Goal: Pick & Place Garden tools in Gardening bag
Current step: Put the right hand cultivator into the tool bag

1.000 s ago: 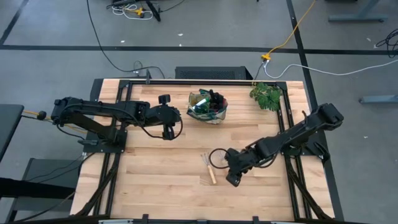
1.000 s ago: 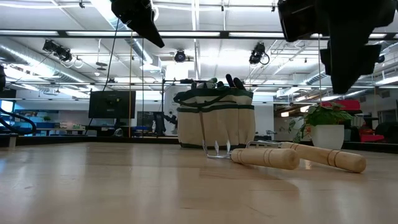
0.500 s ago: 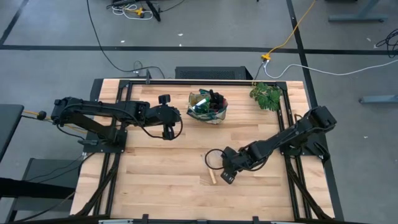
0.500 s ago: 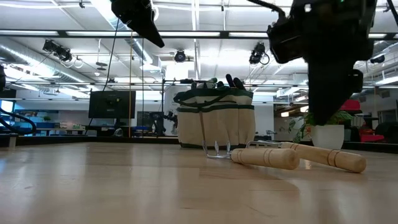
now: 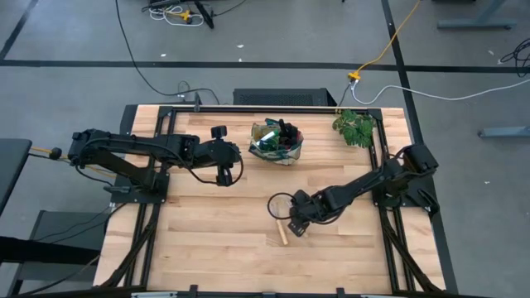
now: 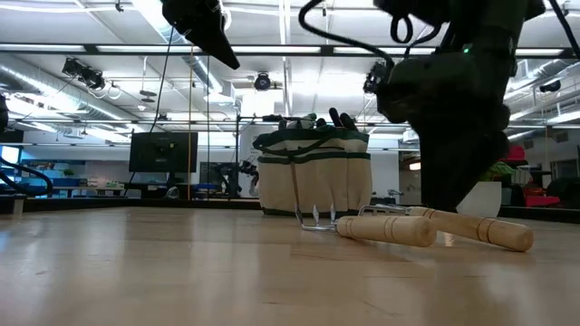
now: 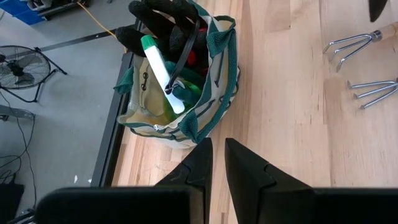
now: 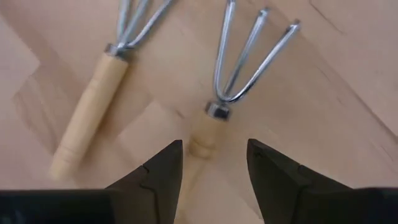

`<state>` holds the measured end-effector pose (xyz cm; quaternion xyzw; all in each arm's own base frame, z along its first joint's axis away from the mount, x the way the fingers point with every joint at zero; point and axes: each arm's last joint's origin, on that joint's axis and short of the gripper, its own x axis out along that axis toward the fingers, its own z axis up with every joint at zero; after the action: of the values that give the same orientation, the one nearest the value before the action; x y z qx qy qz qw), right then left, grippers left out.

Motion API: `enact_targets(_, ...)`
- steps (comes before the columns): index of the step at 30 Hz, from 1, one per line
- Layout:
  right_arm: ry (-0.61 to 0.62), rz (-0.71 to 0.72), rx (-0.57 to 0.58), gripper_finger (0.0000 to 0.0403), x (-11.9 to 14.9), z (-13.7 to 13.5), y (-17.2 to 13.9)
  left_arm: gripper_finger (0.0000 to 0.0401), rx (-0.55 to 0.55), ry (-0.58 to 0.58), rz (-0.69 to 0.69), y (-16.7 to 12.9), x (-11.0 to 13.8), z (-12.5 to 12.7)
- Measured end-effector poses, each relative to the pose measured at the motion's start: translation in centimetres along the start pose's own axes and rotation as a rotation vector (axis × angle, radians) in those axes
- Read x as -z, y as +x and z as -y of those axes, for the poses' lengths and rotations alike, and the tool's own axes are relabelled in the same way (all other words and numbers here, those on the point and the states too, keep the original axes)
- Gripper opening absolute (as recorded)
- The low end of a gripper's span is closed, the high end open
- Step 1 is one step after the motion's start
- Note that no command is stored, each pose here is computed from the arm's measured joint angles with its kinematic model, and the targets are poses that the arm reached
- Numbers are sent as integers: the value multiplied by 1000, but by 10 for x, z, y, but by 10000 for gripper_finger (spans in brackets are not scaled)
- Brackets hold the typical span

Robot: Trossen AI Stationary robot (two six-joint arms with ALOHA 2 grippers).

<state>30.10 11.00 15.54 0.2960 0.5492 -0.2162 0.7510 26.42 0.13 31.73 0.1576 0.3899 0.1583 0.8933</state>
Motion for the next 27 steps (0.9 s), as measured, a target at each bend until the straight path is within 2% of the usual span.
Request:
enact_targets(7, 8, 10, -25, 178, -4, -4, 16, 48, 0, 0, 0, 0, 0, 0)
enact_targets(13, 9, 11, 1, 178, -4, -4, 25, 48, 0, 0, 0, 0, 0, 0)
enact_targets(27, 8, 26, 12, 178, -4, -3, 26, 48, 0, 0, 0, 0, 0, 0)
